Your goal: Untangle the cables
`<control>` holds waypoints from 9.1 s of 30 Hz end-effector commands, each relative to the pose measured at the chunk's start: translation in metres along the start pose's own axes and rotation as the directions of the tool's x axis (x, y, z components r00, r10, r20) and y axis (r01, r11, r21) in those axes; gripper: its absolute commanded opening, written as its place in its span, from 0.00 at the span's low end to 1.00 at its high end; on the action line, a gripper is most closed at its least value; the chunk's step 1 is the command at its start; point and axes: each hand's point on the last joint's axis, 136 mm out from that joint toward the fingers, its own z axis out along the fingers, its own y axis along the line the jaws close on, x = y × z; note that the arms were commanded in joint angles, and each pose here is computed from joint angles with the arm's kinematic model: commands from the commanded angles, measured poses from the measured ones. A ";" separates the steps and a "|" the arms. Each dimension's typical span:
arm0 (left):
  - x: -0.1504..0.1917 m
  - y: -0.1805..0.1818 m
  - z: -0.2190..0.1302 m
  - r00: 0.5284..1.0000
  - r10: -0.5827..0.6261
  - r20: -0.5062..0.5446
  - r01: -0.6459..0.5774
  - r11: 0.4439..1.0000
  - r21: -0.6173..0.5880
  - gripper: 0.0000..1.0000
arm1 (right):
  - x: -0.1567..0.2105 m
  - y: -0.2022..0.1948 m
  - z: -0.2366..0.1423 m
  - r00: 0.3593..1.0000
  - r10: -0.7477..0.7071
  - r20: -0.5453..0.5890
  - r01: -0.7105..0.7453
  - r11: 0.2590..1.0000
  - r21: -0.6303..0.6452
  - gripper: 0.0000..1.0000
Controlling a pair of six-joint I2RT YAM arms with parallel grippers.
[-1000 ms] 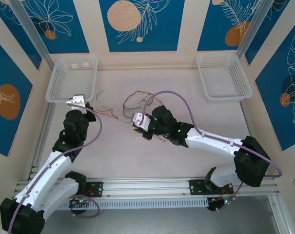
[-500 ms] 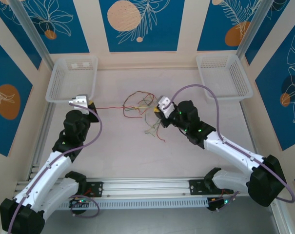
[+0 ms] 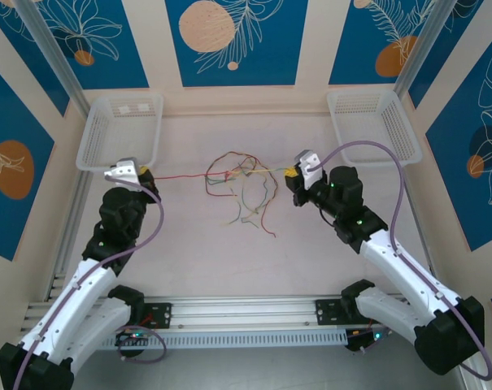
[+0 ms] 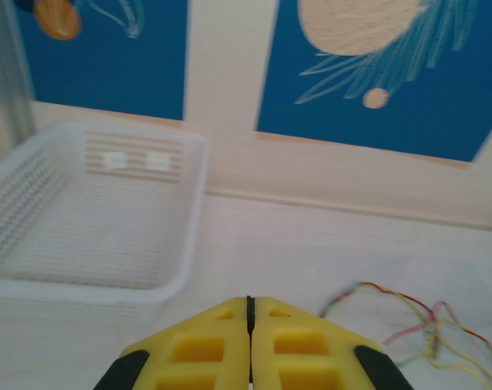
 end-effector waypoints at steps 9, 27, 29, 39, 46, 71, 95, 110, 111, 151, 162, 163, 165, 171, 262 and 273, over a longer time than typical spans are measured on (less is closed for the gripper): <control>-0.010 0.089 -0.018 0.998 0.012 0.055 0.013 0.902 -0.432 0.00 | 0.014 -0.114 -0.047 0.978 0.207 0.011 -0.189 0.870 0.456 0.00; -0.014 0.087 -0.017 0.996 -0.042 0.080 0.071 0.916 -0.396 0.00 | -0.008 -0.146 -0.091 0.946 0.285 0.156 -0.324 0.792 0.518 0.00; -0.020 0.082 -0.017 0.995 -0.055 0.088 0.083 0.926 -0.368 0.00 | -0.011 -0.145 -0.091 0.947 0.279 0.159 -0.321 0.795 0.515 0.00; -0.081 0.033 -0.013 0.974 -0.073 0.213 0.097 0.990 -0.105 0.00 | -0.012 -0.139 -0.090 0.941 0.272 0.202 -0.337 0.812 0.477 0.00; -0.132 0.027 0.004 0.953 0.017 0.301 0.032 0.987 -0.158 0.00 | -0.004 -0.136 -0.090 0.940 0.281 0.194 -0.340 0.813 0.472 0.00; -0.198 0.157 0.177 0.946 0.171 0.275 -0.037 0.900 -0.434 0.00 | 0.000 -0.122 -0.089 0.939 0.286 0.193 -0.342 0.840 0.421 0.00; 0.053 0.178 0.301 0.879 -0.022 -0.476 -0.129 0.951 -0.282 0.00 | -0.008 -0.112 -0.093 0.941 0.275 0.199 -0.333 0.859 0.388 0.00; 0.135 0.175 0.313 0.663 -0.034 -0.748 -0.206 0.952 -0.226 0.00 | -0.011 -0.109 -0.093 0.935 0.285 0.210 -0.346 0.860 0.374 0.00; 0.139 0.177 0.313 0.653 -0.040 -0.757 -0.209 0.951 -0.230 0.00 | -0.011 -0.110 -0.094 0.935 0.285 0.211 -0.346 0.860 0.375 0.00; -0.055 0.118 0.246 0.852 0.093 -0.515 -0.258 0.931 -0.259 0.68 | -0.012 -0.104 -0.091 0.925 0.314 0.215 -0.374 0.858 0.352 0.00; -0.054 -0.089 0.098 0.978 0.143 -0.152 -0.110 0.972 0.207 0.63 | -0.014 -0.138 -0.076 0.850 0.474 0.228 -0.526 0.750 0.401 0.00; -0.045 -0.109 0.085 0.978 0.153 -0.143 -0.108 0.953 0.282 0.63 | -0.016 -0.144 -0.073 0.836 0.500 0.226 -0.548 0.732 0.404 0.00; -0.023 -0.141 0.059 0.971 0.192 -0.139 -0.124 0.911 0.392 0.62 | -0.016 -0.161 -0.073 0.796 0.563 0.221 -0.599 0.680 0.423 0.00; 0.008 -0.209 -0.018 0.960 0.277 -0.032 -0.195 0.749 0.633 0.61 | -0.022 -0.212 -0.093 0.702 0.628 0.335 -0.706 0.552 0.443 0.00; 0.114 -0.154 0.036 0.880 0.201 -0.431 -0.041 0.935 0.353 0.73 | -0.023 -0.123 0.005 0.845 0.534 0.011 -0.515 0.809 0.285 0.82; 0.152 -0.201 0.061 0.806 0.247 -0.537 0.040 0.884 0.465 0.70 | 0.072 -0.018 0.071 0.735 0.600 -0.316 -0.602 0.792 0.103 0.67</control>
